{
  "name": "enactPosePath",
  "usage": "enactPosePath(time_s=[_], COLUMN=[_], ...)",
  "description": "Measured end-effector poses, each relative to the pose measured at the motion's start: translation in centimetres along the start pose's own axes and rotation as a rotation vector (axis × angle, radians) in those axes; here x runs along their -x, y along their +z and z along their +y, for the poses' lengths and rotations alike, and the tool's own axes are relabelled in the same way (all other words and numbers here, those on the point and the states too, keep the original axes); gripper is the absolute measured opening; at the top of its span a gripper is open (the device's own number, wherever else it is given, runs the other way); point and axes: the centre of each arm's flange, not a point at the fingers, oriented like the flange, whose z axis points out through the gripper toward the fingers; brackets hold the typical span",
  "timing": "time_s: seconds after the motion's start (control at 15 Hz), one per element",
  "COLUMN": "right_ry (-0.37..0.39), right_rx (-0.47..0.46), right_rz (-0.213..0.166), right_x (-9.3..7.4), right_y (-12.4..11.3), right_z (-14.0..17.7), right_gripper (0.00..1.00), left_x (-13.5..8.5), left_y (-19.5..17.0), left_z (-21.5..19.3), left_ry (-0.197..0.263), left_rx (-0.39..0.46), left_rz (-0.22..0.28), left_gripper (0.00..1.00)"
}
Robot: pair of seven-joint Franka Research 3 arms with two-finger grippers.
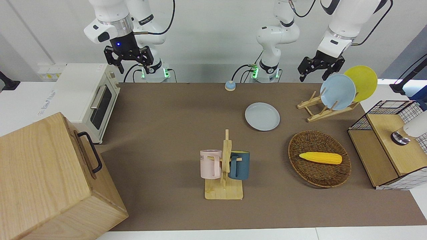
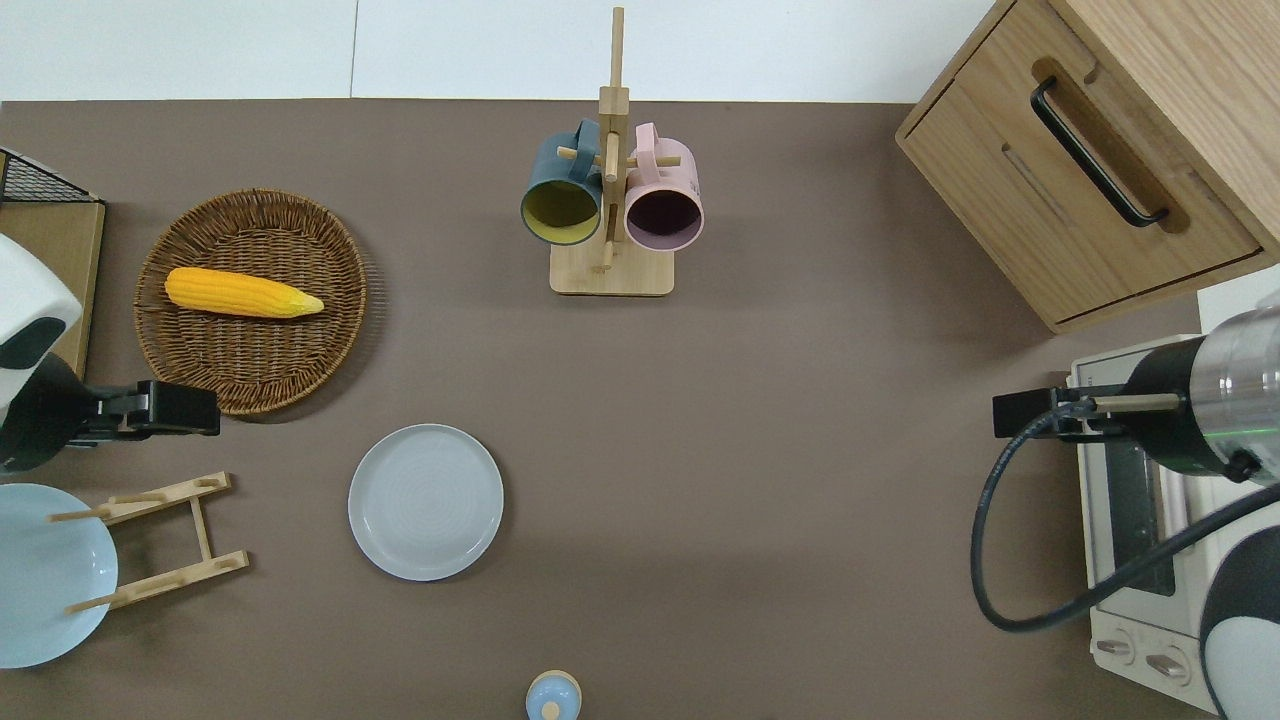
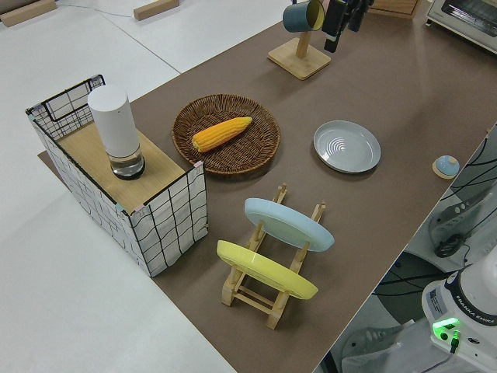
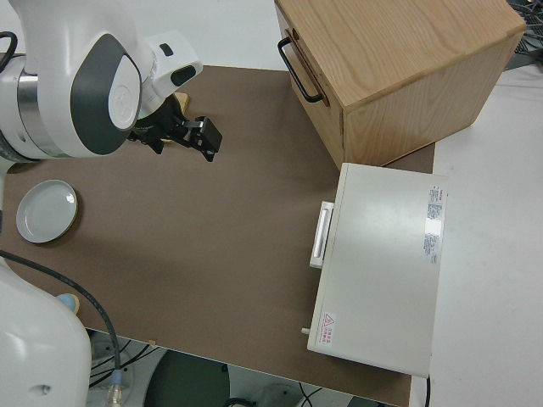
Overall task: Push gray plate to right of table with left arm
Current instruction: 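Move the left gripper forward from rest toward the gray plate, then lower the left gripper against the gray plate's edge nearest it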
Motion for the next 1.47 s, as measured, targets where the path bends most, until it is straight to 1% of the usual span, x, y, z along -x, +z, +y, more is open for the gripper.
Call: enactPosePath(time_s=[0.47, 0.6, 0.8, 1.0, 1.2, 1.4, 1.47], right_ry=[0.0, 0.0, 0.0, 0.0, 0.0, 0.0, 0.0], right_rx=[0.0, 0.0, 0.0, 0.0, 0.0, 0.0, 0.0], right_rz=[0.0, 0.0, 0.0, 0.0, 0.0, 0.0, 0.0], right_x=[0.0, 0.0, 0.0, 0.0, 0.0, 0.0, 0.0], right_y=[0.0, 0.0, 0.0, 0.0, 0.0, 0.0, 0.0], right_z=[0.0, 0.0, 0.0, 0.0, 0.0, 0.0, 0.0], right_gripper=[1.0, 1.0, 1.0, 1.0, 1.0, 1.0, 1.0], left_x=[0.0, -0.2, -0.7, -1.2, -0.8, -0.5, -0.3], left_y=[0.1, 1.2, 4.4, 9.0, 12.3, 15.1, 16.0], left_z=[-0.3, -1.0, -2.2, -3.2, -3.3, -3.0, -3.0], left_ry=[-0.005, -0.019, -0.039, -0.037, -0.034, -0.031, -0.031], left_rx=[0.0, 0.0, -0.001, 0.0, 0.002, 0.006, 0.005], left_rz=[-0.004, -0.024, -0.057, -0.089, -0.126, -0.125, -0.133], left_gripper=[1.0, 1.0, 1.0, 1.0, 1.0, 1.0, 0.99])
